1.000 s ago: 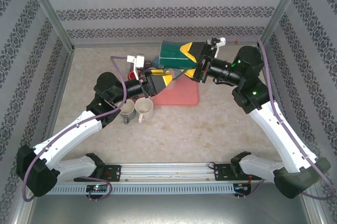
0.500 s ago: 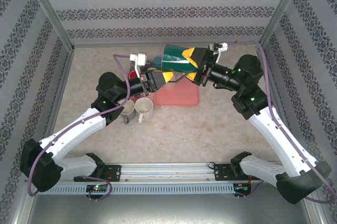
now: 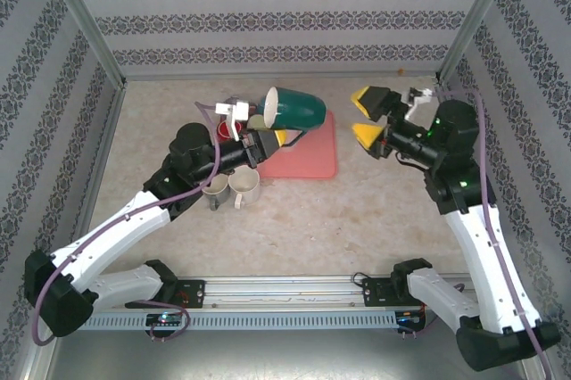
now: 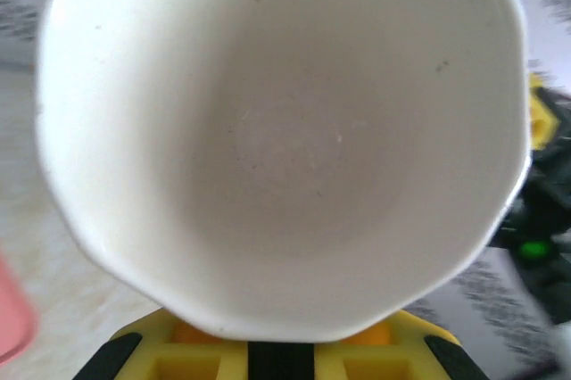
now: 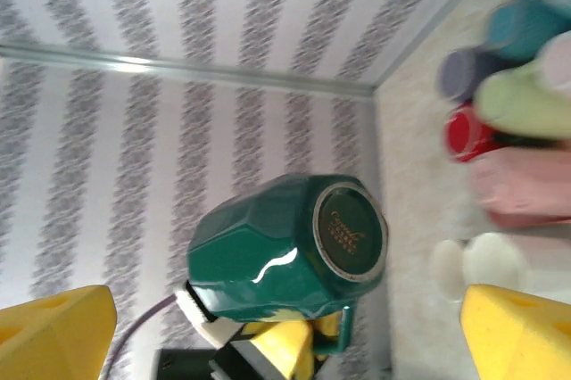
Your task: Turn the mug right side up
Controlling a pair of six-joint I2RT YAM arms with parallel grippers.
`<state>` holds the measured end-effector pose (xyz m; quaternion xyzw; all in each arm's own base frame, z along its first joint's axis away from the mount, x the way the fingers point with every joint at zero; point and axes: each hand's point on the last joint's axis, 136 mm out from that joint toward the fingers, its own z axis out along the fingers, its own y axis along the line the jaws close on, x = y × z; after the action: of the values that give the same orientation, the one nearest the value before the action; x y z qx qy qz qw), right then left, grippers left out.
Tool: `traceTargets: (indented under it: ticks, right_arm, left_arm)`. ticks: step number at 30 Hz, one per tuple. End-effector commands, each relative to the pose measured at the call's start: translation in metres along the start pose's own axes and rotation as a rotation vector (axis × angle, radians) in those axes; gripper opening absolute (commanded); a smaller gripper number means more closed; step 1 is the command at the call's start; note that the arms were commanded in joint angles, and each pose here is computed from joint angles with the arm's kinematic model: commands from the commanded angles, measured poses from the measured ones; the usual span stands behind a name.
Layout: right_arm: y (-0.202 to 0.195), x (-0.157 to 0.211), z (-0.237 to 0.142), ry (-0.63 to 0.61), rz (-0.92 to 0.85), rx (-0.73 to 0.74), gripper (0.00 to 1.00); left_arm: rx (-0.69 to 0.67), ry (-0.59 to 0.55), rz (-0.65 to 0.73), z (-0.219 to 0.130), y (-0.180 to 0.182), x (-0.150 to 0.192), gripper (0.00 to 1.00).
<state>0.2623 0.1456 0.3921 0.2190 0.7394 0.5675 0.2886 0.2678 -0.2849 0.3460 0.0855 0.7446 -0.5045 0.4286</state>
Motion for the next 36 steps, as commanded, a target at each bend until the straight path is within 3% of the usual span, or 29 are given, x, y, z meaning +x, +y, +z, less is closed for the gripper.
traceTargets:
  ticks: [1,4,10,13,18,36]
  right_arm:
    - [-0.036,0.006,-0.012,0.010,-0.107,0.184,0.98]
    - [-0.050,0.009,-0.018,0.023,-0.187,0.292,0.98]
    - [-0.068,0.006,-0.032,0.005,-0.307,0.420,0.98]
    - [-0.069,0.009,-0.032,0.019,-0.335,0.418,0.98]
    - [-0.072,0.013,-0.034,0.046,-0.400,0.458,0.98]
    - [-0.084,0.023,-0.028,0.090,-0.413,0.449,0.98]
  left_arm:
    - [-0.229,0.049,0.122,-0.007,0.026,0.015,0.00]
    - [-0.336,0.156,0.177,-0.002,0.035,0.045,0.00]
    - [-0.527,0.368,0.122,0.009,0.063,0.097,0.00]
    - [-0.635,0.345,0.093,0.012,0.077,0.105,0.00]
    - [-0.780,0.407,0.111,0.018,0.097,0.120,0.00]
    - [-0.928,0.494,0.104,0.020,0.140,0.161,0.00]
